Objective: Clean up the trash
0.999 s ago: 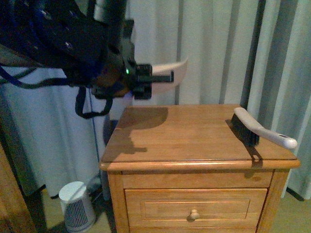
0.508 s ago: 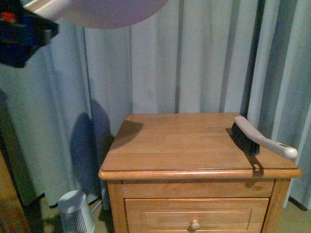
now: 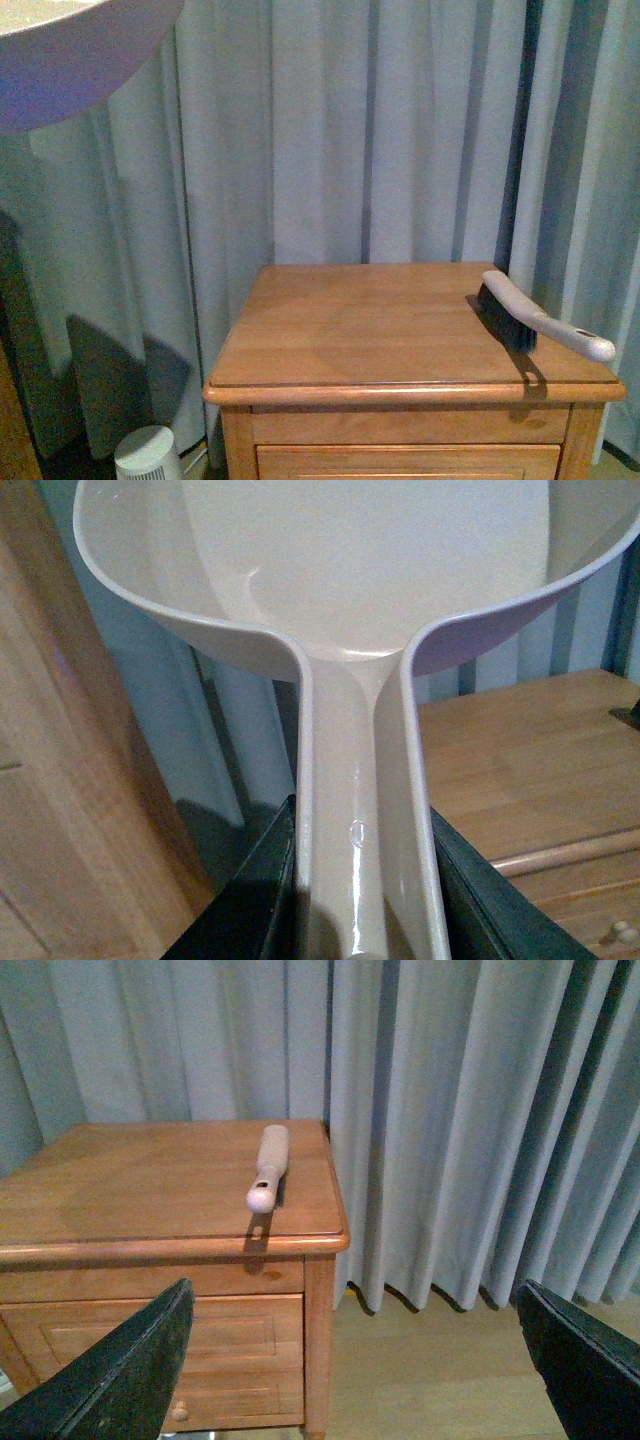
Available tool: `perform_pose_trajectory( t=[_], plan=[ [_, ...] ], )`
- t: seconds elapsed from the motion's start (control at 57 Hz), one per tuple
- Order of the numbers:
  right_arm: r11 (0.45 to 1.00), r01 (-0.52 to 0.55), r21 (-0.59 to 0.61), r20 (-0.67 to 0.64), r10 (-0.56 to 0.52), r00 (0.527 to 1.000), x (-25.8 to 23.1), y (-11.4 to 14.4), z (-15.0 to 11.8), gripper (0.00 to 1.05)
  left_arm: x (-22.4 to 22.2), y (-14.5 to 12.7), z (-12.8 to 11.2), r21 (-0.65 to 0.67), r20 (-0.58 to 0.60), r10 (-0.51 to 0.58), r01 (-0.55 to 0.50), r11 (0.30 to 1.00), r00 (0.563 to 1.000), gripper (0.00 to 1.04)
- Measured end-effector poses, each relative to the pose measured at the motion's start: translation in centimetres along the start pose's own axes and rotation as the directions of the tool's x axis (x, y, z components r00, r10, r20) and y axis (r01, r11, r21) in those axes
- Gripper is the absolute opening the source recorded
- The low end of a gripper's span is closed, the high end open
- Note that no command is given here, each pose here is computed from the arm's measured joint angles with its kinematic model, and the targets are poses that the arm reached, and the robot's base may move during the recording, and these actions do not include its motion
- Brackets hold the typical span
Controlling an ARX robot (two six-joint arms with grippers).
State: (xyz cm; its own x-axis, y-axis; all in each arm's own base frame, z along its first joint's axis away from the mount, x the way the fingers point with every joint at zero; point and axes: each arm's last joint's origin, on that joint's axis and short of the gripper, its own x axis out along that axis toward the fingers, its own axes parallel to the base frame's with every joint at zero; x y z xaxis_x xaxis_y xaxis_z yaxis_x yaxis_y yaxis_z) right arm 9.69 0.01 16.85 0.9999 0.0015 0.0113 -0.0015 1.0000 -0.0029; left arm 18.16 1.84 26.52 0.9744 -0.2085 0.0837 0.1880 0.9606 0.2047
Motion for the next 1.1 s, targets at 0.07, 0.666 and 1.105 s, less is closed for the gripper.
perform_pose_trajectory(
  t=[0.07, 0.666, 1.105],
  plan=[
    [1.000, 0.000, 0.000, 0.000, 0.000, 1.000, 0.0, 0.0, 0.0, 0.97, -1.2, -0.1, -0.2, -0.005, 0.009, -0.015, 0.015, 1.000, 1.000, 0.29],
    [1.000, 0.000, 0.000, 0.000, 0.000, 1.000, 0.0, 0.0, 0.0, 0.97, -6.0, -2.1, -1.5, -0.074, 0.022, -0.011, 0.013, 0.997, 1.000, 0.29],
    [0.948, 0.314, -0.044, 0.000, -0.315, 0.949, 1.0, 0.7, 1.0, 0.97, -6.0, -2.3, -1.5, -0.087, 0.026, -0.016, 0.018, 0.996, 1.000, 0.29]
  ],
)
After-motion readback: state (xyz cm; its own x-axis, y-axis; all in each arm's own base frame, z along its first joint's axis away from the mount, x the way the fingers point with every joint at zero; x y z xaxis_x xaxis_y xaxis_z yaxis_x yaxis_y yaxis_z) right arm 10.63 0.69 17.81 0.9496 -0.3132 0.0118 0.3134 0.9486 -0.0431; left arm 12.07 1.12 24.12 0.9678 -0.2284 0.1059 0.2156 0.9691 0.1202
